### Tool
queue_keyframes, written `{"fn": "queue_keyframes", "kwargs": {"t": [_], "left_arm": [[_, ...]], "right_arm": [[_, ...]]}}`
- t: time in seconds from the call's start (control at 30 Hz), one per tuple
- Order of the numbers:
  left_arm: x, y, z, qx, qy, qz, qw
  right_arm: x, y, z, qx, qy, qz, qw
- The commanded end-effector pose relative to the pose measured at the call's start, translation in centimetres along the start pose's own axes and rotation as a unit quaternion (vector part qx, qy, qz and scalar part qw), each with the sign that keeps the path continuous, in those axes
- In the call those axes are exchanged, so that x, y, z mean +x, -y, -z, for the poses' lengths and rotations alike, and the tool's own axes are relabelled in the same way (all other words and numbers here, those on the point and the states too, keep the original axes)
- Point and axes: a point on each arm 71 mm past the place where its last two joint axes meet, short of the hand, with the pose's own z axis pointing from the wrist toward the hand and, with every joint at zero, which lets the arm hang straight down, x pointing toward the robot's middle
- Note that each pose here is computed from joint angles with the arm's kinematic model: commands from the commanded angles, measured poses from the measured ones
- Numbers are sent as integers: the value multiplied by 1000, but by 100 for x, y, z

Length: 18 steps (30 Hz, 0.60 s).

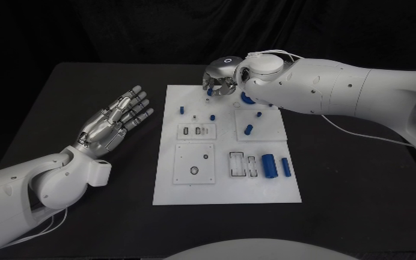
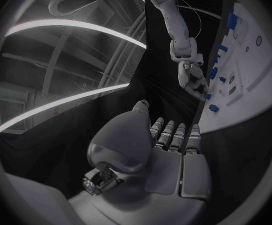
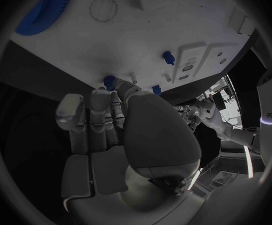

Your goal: Assemble the parts on the task board

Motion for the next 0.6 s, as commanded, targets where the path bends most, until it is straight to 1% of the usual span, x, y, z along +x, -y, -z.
{"fn": "queue_keyframes", "kwargs": {"t": [0.03, 0.17, 0.27, 0.33, 0.4, 0.47, 0.57, 0.6], "left_arm": [[15, 54, -10, 40, -7, 5, 999], [14, 52, -12, 40, -7, 5, 999], [12, 53, -10, 40, -8, 5, 999], [9, 56, -6, 40, -7, 5, 999], [1, 62, 6, 41, -6, 5, 999], [-7, 67, 15, 41, -5, 4, 999], [-23, 77, 32, 41, -1, 2, 999], [-27, 80, 36, 41, -1, 1, 999]], "right_arm": [[52, 18, -3, 15, -26, 0, 1000], [53, 22, -2, 15, -25, 0, 1000], [34, 33, 11, 11, -8, 0, 1000], [11, 47, 32, 8, 12, 0, 1000], [-29, 72, 71, 5, 41, -1, 999], [-71, 96, 110, 3, 61, -3, 998], [-208, 182, 243, 7, 96, -18, 995], [-257, 216, 294, 11, 104, -24, 994]]}}
